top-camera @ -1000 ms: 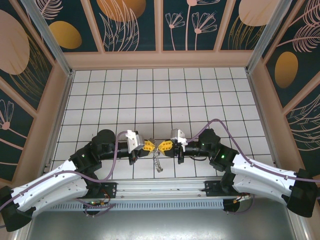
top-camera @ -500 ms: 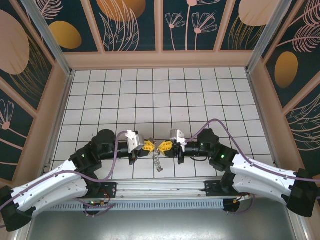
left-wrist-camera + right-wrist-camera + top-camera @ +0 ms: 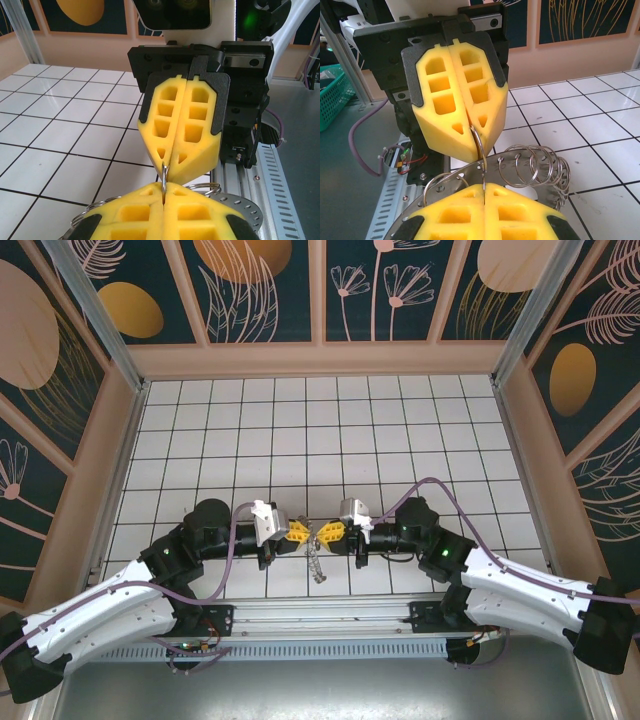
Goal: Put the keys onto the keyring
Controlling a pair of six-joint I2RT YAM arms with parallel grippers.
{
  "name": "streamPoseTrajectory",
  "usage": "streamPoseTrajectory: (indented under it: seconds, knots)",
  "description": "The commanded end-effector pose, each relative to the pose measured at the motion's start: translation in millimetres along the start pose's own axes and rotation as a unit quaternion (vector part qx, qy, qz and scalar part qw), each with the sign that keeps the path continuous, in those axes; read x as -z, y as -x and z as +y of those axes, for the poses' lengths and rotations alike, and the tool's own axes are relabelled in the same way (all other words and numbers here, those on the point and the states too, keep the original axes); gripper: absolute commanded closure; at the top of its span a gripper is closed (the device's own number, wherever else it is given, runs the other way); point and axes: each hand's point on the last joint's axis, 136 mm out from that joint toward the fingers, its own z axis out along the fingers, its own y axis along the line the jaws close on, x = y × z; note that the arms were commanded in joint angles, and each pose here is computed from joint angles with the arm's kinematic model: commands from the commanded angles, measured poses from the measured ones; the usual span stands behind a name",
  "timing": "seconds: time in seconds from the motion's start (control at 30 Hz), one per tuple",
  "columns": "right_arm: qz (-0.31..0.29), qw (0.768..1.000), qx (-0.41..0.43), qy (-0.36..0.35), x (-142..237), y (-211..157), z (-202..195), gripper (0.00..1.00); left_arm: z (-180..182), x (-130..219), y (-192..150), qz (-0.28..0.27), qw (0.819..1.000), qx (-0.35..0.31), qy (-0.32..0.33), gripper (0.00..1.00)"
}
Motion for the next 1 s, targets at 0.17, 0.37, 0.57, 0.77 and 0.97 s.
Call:
streamPoseTrajectory:
  seconds: [0.17, 0.37, 0.57, 0.77, 0.97]
  knots:
    - [-0.035, 0.999, 0.015, 0.007, -0.3, 28.3, 3.6, 1.00, -3.5, 4.3, 24.6, -0.032, 0.999, -0.023, -0.005, 1.00]
    - [-0.034, 0.999, 0.016, 0.005, -1.0, 27.9, 2.4, 1.00, -3.0, 4.5, 24.9, -0.032, 0.999, -0.025, -0.004, 1.00]
    - [-0.036, 0.999, 0.017, 0.005, -0.3, 30.0, 2.6, 1.00, -3.3, 4.4, 24.9, -0.032, 0.999, -0.024, -0.005, 1.00]
    - [-0.037, 0.999, 0.018, 0.005, -0.1, 31.1, 2.8, 1.00, -3.3, 4.4, 25.1, -0.032, 0.999, -0.025, -0.005, 1.00]
    - [-0.040, 0.999, 0.019, 0.004, 0.0, 33.7, 2.5, 1.00, -3.6, 4.0, 24.6, -0.031, 0.999, -0.024, -0.006, 1.00]
